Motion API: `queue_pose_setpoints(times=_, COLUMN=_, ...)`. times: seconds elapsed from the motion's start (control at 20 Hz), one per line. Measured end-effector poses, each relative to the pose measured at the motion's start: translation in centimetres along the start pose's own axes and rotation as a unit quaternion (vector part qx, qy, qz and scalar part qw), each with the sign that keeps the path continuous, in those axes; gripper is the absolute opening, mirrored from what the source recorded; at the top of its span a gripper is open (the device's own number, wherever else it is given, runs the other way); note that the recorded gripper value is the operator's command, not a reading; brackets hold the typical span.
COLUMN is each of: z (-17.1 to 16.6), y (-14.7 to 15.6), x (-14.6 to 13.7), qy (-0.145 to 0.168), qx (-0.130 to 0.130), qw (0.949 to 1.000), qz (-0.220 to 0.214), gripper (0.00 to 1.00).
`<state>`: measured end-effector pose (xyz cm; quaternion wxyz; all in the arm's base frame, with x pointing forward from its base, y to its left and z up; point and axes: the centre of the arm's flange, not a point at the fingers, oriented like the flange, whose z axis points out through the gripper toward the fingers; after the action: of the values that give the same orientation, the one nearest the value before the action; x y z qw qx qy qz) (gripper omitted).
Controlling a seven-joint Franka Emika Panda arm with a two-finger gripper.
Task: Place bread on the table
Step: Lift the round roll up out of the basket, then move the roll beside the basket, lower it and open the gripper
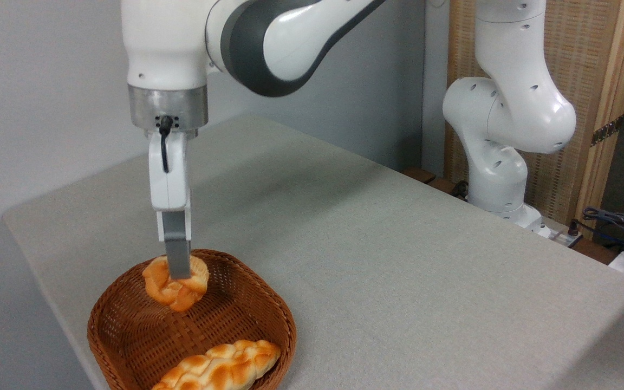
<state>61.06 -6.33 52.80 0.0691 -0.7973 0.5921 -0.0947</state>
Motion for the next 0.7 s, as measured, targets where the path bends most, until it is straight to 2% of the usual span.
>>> queue_pose_setpoints(times=0.2, z=-2.4, y=1.4, x=-1.3, qy=-0.019, qx=-0.033, qw=0.9989, qz=0.029, gripper=0.36)
queue_pose_setpoints(times=0.35, z=-5.7, y=3.4, x=-3.6, qy=-0.043, qx=-0.079, qw=0.9931, qz=0.076, gripper=0.36)
queue_pose_setpoints(times=0.45, z=-7.0, y=4.8, x=-4.8, qy=-0.072, qx=-0.094, qw=0.9878, qz=0.101, gripper=0.38)
queue_pose_setpoints(times=0.5, z=-7.0, y=5.6, x=-4.8, qy=-0.086, qx=-0.097, qw=0.9852, qz=0.112, gripper=0.50)
queue_pose_setpoints(times=0.65, z=-5.7, y=8.3, x=-3.8, qy=-0.109, qx=-0.111, qw=0.9782, qz=0.138, gripper=1.00)
queue_pose_setpoints(times=0.7, z=-5.2, y=9.1, x=-3.5, qy=-0.112, qx=-0.115, qw=0.9782, qz=0.131, gripper=1.00)
